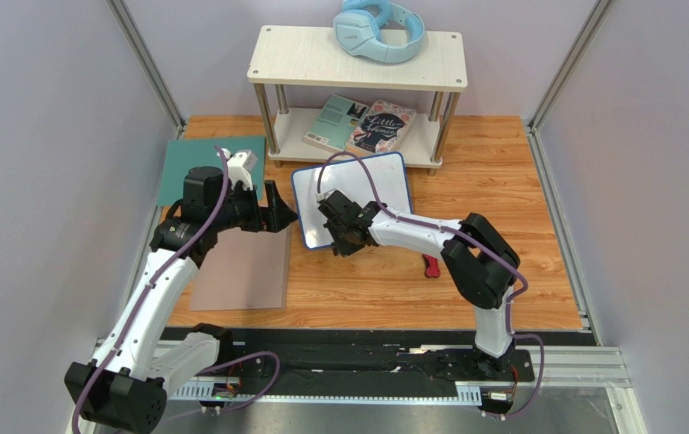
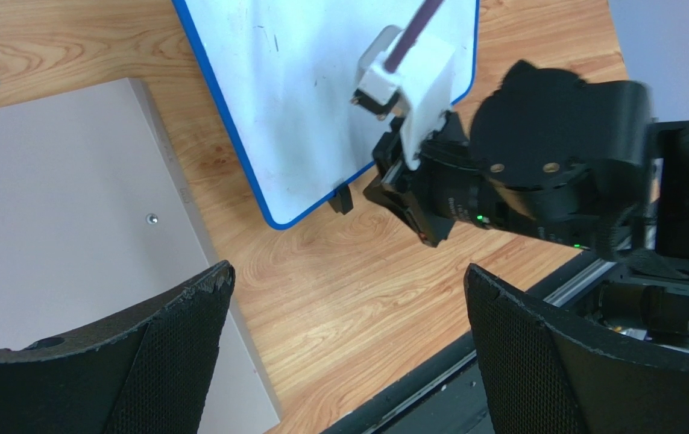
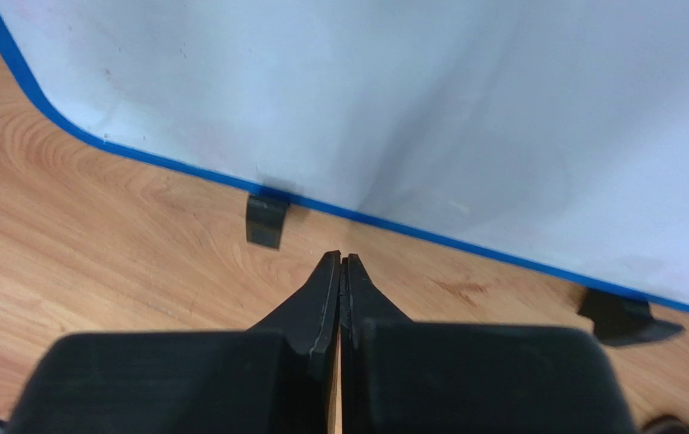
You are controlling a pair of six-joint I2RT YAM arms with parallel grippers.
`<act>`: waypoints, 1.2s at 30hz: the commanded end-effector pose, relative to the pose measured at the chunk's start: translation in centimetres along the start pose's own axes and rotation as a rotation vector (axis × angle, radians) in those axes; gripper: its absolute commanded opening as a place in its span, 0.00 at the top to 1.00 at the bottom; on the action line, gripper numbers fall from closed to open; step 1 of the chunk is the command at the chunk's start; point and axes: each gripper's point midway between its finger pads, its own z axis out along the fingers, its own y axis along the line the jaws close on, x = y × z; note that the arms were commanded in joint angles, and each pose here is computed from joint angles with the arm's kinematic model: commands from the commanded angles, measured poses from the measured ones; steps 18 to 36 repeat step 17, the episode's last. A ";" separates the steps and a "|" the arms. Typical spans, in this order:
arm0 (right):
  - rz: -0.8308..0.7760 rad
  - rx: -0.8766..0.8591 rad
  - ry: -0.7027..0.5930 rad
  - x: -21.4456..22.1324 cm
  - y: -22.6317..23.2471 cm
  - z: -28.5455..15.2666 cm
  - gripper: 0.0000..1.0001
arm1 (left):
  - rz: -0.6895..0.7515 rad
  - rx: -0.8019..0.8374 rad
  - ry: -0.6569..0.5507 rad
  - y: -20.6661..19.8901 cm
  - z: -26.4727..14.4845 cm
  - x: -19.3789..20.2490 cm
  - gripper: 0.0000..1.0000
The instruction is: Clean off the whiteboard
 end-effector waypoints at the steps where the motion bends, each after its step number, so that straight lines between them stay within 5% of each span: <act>1: 0.019 0.018 -0.133 -2.8 -1.3 -6.1 1.00 | 0.009 0.012 -0.017 -0.8 -0.9 -0.9 0.01; 5: 0.049 0.004 -0.220 -2.9 -2.4 -11.5 0.95 | 0.015 0.015 0.001 -1.1 -1.4 -0.7 0.01; 7: 0.080 -0.007 -0.293 -2.8 -3.5 -15.4 0.65 | 0.017 0.018 0.002 -1.2 -1.6 -0.7 0.01; 8: 0.101 -0.017 -0.331 -2.7 -3.8 -17.0 0.32 | 0.021 0.019 0.002 -1.5 -2.0 -0.8 0.01; 11: 0.156 -0.053 -0.492 -2.4 -5.4 -22.9 0.00 | 0.039 0.016 -0.024 -1.9 -3.1 -1.4 0.01; 17: 0.258 -0.022 -0.713 -1.4 -9.0 -30.8 0.00 | 0.079 0.090 -0.084 -4.2 -5.2 -2.3 0.01; 36: 0.258 -0.022 -0.713 -1.4 -9.0 -30.8 0.00 | 0.079 0.090 -0.084 -4.2 -5.2 -2.3 0.01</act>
